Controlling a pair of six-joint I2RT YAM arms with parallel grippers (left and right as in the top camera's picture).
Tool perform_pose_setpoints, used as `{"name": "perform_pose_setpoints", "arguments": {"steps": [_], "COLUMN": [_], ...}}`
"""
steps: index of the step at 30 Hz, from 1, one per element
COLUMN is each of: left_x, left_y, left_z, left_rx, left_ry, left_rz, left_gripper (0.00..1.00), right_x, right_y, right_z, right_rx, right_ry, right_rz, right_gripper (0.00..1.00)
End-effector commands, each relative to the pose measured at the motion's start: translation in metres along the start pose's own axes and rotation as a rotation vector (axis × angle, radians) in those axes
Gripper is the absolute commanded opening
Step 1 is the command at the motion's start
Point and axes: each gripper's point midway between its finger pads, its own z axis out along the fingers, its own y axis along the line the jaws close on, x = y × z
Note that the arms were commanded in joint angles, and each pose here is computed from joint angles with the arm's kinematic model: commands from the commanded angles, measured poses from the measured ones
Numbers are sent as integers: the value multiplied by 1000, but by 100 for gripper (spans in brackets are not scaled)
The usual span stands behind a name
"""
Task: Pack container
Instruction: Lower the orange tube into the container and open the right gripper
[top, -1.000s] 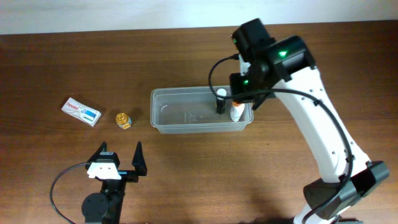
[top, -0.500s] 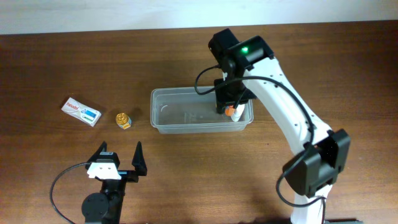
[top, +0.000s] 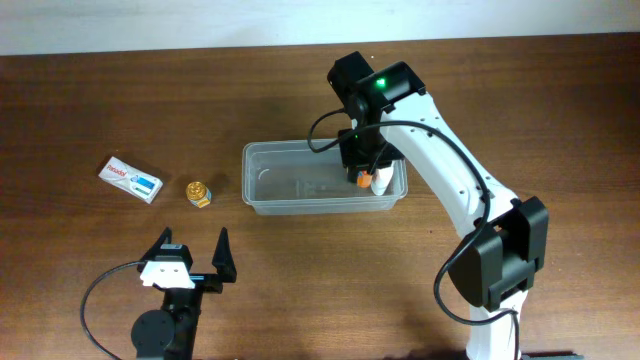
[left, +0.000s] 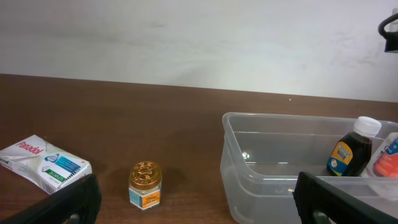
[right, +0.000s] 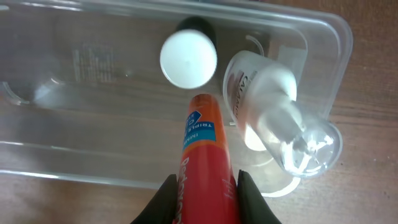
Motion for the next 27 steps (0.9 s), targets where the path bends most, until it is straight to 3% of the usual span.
{"name": "perform_pose_setpoints", "arguments": {"steps": [1,27], "left_x": [1,1], "left_y": [1,1], "left_z": [0,0], "left_rx": [-2,-2], "left_ry": [-1,-1], "left_rz": [16,16], "left_gripper": [99,99], "right_x": [5,16], "right_y": [1,-4], "right_z": [12,63], "right_rx": [20,13], "right_ry": [21,67], "right_rz": [5,85], "right_gripper": [18,18]}}
